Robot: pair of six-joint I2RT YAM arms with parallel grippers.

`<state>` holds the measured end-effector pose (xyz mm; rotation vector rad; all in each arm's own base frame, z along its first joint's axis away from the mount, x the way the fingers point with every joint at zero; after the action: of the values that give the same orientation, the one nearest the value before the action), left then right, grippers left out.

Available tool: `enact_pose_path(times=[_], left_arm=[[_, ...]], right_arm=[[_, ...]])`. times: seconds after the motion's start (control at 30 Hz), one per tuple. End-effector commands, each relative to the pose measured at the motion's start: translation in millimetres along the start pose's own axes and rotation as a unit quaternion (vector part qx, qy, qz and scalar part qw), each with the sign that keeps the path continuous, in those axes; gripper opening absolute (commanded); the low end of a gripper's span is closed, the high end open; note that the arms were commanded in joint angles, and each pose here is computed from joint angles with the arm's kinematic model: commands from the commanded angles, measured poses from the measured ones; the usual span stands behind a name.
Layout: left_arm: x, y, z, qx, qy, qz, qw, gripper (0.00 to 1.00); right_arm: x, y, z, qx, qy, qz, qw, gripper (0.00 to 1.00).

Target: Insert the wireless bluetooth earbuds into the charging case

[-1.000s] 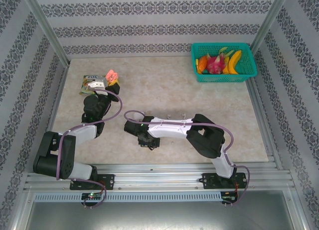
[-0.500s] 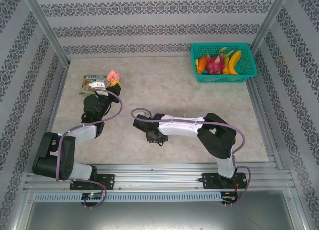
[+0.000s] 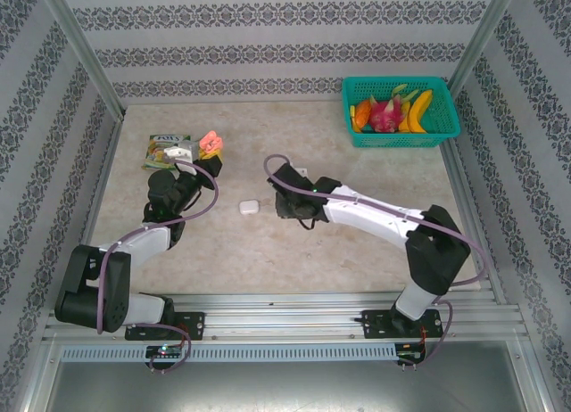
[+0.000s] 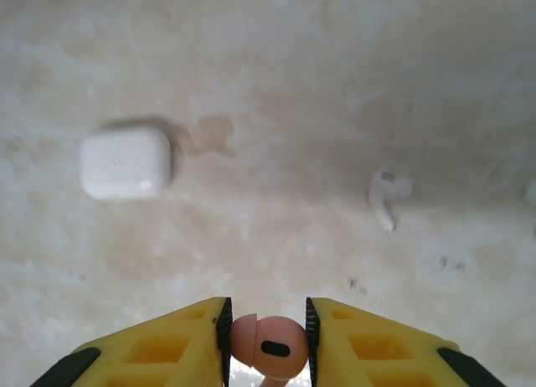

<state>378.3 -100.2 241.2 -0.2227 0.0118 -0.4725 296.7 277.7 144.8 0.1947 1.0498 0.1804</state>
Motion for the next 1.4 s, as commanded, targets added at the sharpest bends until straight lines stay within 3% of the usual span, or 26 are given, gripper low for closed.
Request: enact_pose_path(times=[0.0,0.23,0.6,0.83,1.07,1.37], left_arm=[[6,-15,12,0.008,-0.007,-0.052,0.999,0.0],[13,-30,9,0.005,0.005,-0.09,0.996,0.0],[42,-60,11,0.009,0.02,-0.172,0.985,0.0],[55,-81,17,0.015,0.024,-0.212,0.977,0.0],[60,-107,0,0.053,0.069,-0.256,0.963,0.0],[61,-111,4,0.143,0.058,-0.22,0.963,0.0]], right_arm=[[-27,9,43,-0.012,-0.068,0.05,0.996,0.31],[-65,18,104,-0.023,-0.157,0.129,0.979,0.31],[-128,43,175,-0.061,-0.276,0.241,0.928,0.32],[-137,57,185,-0.101,-0.299,0.286,0.905,0.32],[-142,61,186,-0.129,-0.312,0.308,0.889,0.32],[-137,52,187,-0.134,-0.323,0.314,0.883,0.32]])
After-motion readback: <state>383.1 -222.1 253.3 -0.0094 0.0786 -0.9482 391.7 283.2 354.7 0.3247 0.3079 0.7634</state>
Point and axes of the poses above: each hand's point on the last joint's axis, 136 mm out from that joint toward the fingers, its own x axis out along the fingers, its own y axis along the line the jaws close on, z = x × y, the point moved 2 cm from there along -x, back along the fingers, and after that the axes turned 2 degrees about x, right-handed, at the moved point
